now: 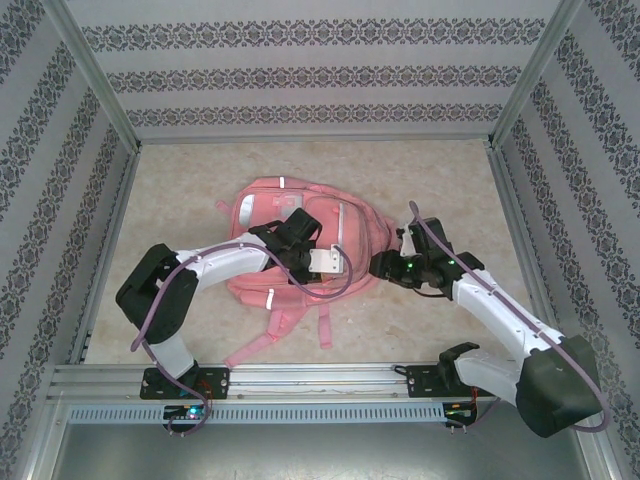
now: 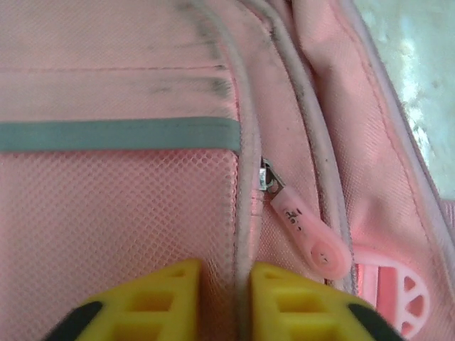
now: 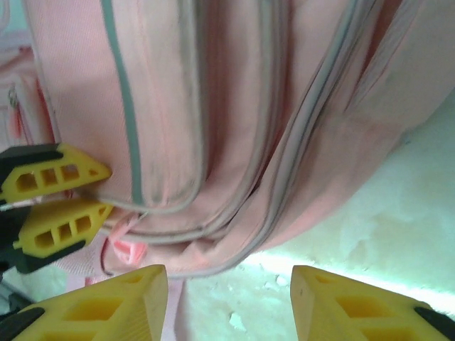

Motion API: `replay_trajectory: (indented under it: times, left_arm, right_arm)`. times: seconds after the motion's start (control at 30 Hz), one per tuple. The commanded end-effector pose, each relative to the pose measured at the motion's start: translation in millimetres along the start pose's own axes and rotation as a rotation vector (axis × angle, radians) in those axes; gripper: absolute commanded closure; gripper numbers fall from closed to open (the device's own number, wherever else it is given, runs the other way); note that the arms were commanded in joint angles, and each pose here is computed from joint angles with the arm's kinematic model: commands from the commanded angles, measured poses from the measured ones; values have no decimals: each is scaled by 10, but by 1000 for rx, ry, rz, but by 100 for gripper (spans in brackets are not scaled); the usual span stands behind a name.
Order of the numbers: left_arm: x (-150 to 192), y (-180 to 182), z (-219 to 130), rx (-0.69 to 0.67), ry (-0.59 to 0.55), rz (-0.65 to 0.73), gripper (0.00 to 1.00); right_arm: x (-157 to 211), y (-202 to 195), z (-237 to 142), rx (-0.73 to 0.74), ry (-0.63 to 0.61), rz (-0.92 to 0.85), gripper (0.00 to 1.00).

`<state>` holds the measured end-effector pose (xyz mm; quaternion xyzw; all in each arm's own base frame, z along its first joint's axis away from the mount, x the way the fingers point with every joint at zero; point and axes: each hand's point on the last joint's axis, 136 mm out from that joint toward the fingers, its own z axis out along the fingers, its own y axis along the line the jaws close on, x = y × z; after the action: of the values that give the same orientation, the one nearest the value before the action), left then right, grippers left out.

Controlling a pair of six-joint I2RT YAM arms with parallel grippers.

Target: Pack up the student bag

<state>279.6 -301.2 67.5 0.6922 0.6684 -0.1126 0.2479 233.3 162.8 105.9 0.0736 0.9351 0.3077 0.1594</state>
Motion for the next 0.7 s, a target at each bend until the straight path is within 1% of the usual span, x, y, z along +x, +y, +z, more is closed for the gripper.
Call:
replay_trajectory:
  times: [0.0, 0.03, 0.17, 0.23, 0.37, 0.47, 0.57, 0.67]
  left_arm:
    - [-91, -23, 88, 31, -36, -69, 96]
    - [-132, -40, 71, 43, -58, -87, 100]
    - [-320, -56, -75, 79, -153, -160, 100]
    - [-386, -57, -146, 106, -205, -218, 100]
    - [-475, -8, -283, 163, -308, -365, 100]
    - [-500, 35, -354, 165, -368, -431, 100]
    - [-476, 41, -381, 182, -399, -479, 100]
    - [-445, 12, -373, 206, -426, -509, 100]
  right_arm:
    - [174, 56, 23, -19, 27, 56, 51]
    - [214, 92, 30, -36, 34, 60, 51]
    - [293, 206, 64, -54, 34, -10, 52]
    - [282, 317, 89, -57, 15, -68, 52]
    - [202, 520, 185, -5, -65, -166, 52]
    - [191, 623, 299, 49, -110, -211, 51]
    - [163, 717, 403, 78, -133, -230, 47]
    - [94, 722, 494, 129, -165, -244, 46]
